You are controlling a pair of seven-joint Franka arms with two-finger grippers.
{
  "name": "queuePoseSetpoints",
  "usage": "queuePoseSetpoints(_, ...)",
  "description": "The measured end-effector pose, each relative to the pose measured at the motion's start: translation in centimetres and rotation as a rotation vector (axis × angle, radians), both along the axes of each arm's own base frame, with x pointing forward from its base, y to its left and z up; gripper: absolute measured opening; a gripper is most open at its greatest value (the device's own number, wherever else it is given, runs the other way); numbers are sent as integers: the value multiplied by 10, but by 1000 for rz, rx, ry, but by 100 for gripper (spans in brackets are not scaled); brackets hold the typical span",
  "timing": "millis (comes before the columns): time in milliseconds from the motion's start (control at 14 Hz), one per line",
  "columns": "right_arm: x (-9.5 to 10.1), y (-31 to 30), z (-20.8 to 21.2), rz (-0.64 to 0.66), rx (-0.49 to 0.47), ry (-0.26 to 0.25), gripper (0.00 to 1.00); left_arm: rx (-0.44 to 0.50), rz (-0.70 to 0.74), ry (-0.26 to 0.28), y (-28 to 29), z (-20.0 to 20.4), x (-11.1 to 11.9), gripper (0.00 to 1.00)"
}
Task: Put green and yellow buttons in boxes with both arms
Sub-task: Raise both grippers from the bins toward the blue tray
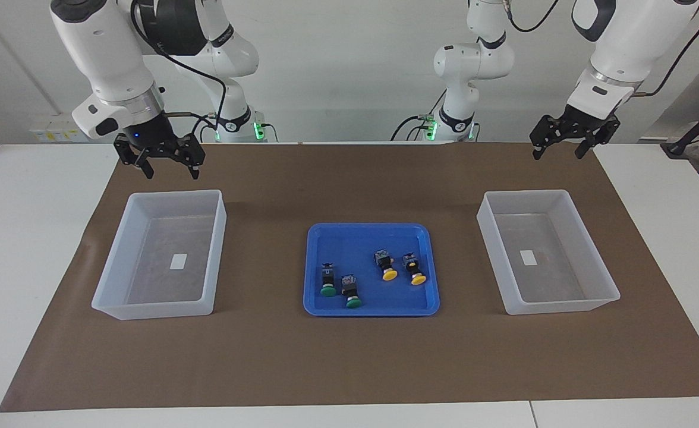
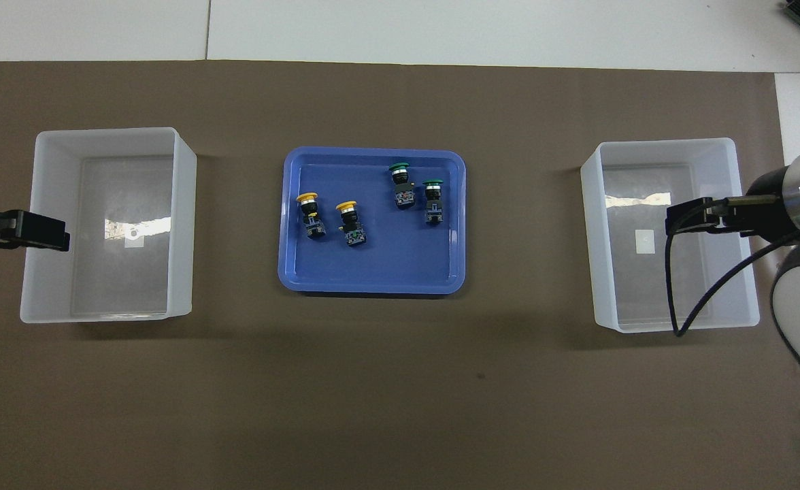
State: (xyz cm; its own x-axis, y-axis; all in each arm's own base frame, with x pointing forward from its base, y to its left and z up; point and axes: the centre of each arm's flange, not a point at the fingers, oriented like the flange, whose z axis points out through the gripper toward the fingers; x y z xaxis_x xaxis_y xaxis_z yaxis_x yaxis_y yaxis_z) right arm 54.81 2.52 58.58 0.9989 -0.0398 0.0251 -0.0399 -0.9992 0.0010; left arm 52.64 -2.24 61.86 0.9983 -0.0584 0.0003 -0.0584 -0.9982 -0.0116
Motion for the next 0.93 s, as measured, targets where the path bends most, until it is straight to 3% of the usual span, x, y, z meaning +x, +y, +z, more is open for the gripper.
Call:
queuePoseSetpoints(500, 0, 0, 0, 0, 0, 0, 100, -1, -1, -6, -1, -5, 2, 100)
queuePoseSetpoints(929, 1, 2, 1, 4, 1, -11, 100, -94, 26, -80, -22, -47, 21, 100)
